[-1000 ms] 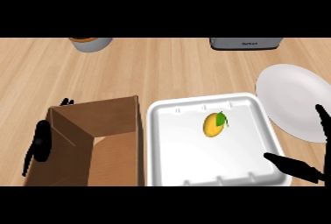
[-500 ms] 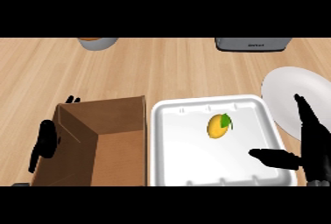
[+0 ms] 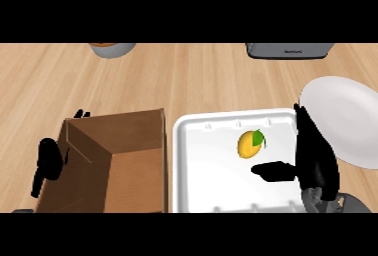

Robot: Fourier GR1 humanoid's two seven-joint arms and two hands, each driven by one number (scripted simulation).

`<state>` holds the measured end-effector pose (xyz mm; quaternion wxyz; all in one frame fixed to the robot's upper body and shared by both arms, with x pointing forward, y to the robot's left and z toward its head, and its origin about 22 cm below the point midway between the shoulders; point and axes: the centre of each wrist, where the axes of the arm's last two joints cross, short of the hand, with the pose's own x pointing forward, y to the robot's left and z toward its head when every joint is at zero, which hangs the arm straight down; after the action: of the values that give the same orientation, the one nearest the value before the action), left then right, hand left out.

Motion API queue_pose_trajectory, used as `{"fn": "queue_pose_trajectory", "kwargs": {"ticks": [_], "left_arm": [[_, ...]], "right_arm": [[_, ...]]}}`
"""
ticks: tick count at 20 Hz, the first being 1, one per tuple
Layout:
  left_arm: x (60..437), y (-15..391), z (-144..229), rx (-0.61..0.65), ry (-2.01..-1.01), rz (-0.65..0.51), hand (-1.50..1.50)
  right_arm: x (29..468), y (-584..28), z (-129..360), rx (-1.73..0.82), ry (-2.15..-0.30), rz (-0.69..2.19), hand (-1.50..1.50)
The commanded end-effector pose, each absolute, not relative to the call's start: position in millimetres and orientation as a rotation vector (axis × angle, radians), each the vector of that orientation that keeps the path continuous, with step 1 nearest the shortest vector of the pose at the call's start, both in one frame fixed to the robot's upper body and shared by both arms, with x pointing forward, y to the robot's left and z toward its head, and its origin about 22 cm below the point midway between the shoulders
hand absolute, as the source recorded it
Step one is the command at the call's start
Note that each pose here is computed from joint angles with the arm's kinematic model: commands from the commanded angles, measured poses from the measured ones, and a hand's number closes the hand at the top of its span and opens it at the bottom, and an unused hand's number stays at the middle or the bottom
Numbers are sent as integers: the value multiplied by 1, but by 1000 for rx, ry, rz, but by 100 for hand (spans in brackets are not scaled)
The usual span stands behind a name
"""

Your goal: Pick the lemon from the tray and place it in the plate

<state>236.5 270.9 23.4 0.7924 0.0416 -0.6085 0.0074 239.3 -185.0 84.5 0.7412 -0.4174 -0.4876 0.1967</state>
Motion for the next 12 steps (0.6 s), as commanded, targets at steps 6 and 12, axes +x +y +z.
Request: {"fn": "queue_pose_trajectory", "kwargs": {"ticks": [6,12], "left_arm": [[224,247,-17,11,-1196,-16,0],[229,254,-3,12,-1191,3,0]], "right_arm": [[258,-152,70,-924,-959,391,-150],[269,-140,70,-1009,-851,457,-150]]}}
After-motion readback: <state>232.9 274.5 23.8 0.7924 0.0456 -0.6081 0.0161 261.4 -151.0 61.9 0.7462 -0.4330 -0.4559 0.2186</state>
